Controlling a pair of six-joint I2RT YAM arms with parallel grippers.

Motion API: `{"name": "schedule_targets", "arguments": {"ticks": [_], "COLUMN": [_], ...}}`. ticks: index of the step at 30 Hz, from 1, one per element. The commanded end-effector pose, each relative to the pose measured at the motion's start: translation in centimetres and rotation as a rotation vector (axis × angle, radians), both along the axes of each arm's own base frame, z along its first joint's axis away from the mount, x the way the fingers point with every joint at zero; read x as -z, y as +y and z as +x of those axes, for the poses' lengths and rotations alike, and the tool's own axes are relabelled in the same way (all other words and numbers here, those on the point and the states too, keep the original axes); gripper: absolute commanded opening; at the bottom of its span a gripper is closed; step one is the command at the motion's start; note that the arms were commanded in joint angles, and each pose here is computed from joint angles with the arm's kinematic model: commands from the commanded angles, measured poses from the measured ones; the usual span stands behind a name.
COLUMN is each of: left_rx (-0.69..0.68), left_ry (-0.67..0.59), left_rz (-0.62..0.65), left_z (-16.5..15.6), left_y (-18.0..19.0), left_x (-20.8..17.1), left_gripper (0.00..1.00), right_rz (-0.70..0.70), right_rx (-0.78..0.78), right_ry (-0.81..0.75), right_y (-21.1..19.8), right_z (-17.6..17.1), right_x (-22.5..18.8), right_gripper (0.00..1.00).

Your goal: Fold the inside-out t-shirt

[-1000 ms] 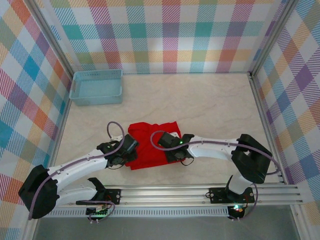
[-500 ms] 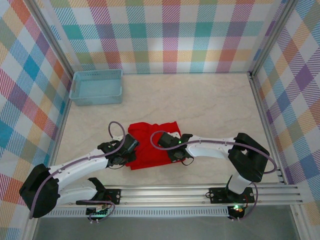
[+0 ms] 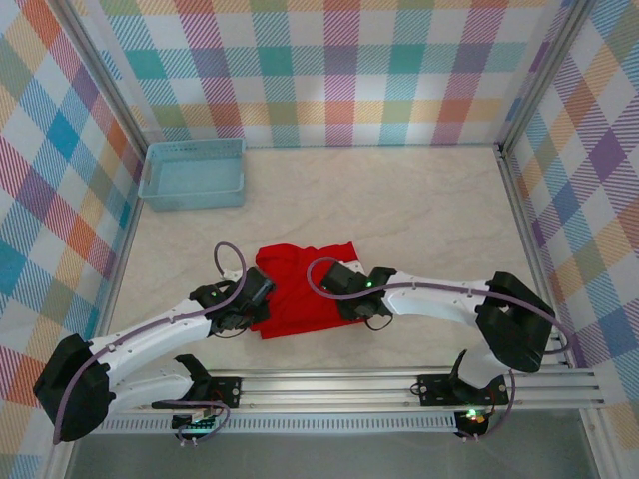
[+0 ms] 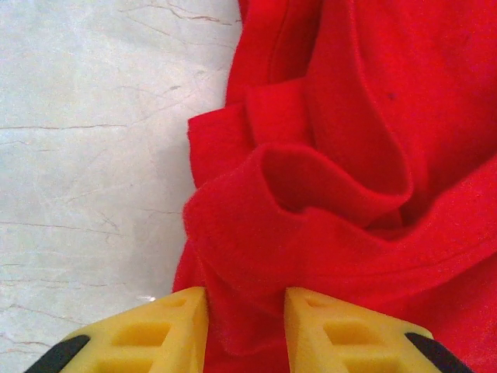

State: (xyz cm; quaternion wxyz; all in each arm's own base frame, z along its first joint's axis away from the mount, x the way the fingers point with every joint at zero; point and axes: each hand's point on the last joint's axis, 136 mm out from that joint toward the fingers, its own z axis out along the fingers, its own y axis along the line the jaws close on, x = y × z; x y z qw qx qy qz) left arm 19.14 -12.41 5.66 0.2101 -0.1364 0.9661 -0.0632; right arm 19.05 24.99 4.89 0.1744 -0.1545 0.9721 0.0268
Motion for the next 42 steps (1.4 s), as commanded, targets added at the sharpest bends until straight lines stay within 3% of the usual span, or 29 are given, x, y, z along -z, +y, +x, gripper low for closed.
{"name": "schedule_targets", "arguments": {"ticks": [1,4,10,12,16,21,29,38,42], "left_rx": [-0.018,-0.011,-0.015,-0.031,-0.043,-0.035,-0.015,0.008,0.030], "left_ry": [-0.006,-0.002,0.006,0.002,-0.005,0.027,0.031,0.015,0.007], "left_rz": [0.013,0.002,0.041,0.053,0.018,-0.004,-0.057,-0.051,-0.079], "left_z": [0.1,0.1,0.4,0.4,0.3,0.1,0.3,0.9,1.1], "left_y": [0.7,0.4,0.9,1.3,1.4,0.9,-0.3,-0.6,-1.3], "left_x": [-0.1,0.1,0.0,0.0,0.3,1.4,1.8,0.6,-0.5], "left_gripper": [0.32,0.32,0.34,0.38,0.48,0.50,0.36,0.06,0.00], "right_rz": [-0.025,-0.057,-0.089,-0.078,-0.062,-0.036,-0.023,0.113,0.131], "right_rx": [0.008,0.017,0.043,0.045,0.055,0.063,0.082,0.144,0.158], "right_ry": [0.061,0.066,0.043,0.035,0.022,0.021,0.024,0.012,0.002], "right_y": [0.0,-0.1,-0.9,-1.0,-1.4,-1.3,-1.2,-1.8,-2.3], "right_z": [-0.8,-0.6,-0.2,-0.3,-0.3,-0.3,-0.3,-0.3,-0.3], "right_x": [1.8,2.6,2.4,2.1,1.5,1.3,1.3,-0.1,-0.6], "right_gripper": [0.49,0.48,0.15,0.09,0.05,0.05,0.05,0.10,0.11]}}
